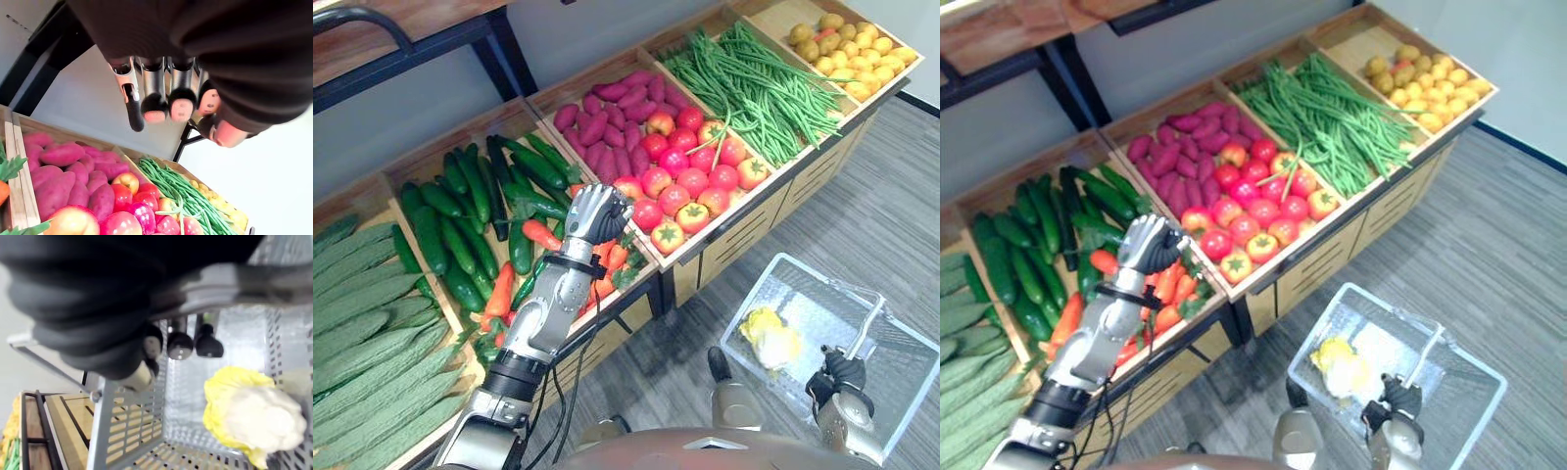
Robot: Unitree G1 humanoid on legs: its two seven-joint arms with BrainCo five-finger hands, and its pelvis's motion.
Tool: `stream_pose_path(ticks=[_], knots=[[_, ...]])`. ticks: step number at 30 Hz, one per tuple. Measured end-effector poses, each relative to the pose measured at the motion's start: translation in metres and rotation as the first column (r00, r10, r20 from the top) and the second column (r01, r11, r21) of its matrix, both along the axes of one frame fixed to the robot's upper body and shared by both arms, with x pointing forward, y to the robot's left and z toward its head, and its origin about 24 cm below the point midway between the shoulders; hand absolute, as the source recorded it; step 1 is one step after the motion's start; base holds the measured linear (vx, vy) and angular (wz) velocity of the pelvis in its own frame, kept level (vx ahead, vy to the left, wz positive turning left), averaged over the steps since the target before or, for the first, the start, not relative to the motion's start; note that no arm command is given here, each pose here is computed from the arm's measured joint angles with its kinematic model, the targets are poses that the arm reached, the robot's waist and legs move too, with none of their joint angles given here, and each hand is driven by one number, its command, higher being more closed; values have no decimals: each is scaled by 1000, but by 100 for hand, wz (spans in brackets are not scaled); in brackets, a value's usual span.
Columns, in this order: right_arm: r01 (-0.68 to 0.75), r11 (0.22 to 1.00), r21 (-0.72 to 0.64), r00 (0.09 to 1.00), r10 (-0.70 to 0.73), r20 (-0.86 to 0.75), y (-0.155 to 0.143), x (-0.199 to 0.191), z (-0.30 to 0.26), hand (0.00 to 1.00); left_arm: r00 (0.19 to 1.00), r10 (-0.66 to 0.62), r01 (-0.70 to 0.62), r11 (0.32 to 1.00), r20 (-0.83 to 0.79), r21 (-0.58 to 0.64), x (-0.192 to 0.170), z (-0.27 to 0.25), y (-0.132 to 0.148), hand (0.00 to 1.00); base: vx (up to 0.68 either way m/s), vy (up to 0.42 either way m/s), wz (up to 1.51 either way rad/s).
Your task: Pick vegetable in the basket
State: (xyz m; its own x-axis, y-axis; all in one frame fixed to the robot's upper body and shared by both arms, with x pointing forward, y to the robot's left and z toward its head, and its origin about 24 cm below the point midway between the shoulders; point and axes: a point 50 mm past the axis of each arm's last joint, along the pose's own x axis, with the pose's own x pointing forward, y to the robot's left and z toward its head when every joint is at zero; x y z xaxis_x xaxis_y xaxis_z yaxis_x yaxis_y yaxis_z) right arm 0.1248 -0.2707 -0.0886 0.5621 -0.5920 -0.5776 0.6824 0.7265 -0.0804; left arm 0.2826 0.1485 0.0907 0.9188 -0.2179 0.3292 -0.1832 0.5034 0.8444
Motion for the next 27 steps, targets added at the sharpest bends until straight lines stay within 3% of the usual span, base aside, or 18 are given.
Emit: stream_pose_path(ticks=[7, 11, 19, 27], knots=[[-2, 1000, 9, 999, 2, -38, 0, -12, -4, 100, 980, 191, -192, 981, -58, -12, -2, -10, 39, 0, 3, -19, 19], [-9, 1000, 13, 999, 9, -34, 1, -10, -4, 100, 969, 224, -226, 974, -107, -5, -5, -21, 46, 0, 12, -20, 8], [-24, 1000, 16, 1000, 24, -14, 3, -1, -2, 100, 951, 128, -141, 990, -282, -28, -18, -57, 16, 0, -6, -23, -4], [-74, 997, -1, 997, 74, 34, 10, 25, 6, 100, 922, 133, -152, 988, -363, -24, -12, -75, 10, 0, -38, -40, -12]])
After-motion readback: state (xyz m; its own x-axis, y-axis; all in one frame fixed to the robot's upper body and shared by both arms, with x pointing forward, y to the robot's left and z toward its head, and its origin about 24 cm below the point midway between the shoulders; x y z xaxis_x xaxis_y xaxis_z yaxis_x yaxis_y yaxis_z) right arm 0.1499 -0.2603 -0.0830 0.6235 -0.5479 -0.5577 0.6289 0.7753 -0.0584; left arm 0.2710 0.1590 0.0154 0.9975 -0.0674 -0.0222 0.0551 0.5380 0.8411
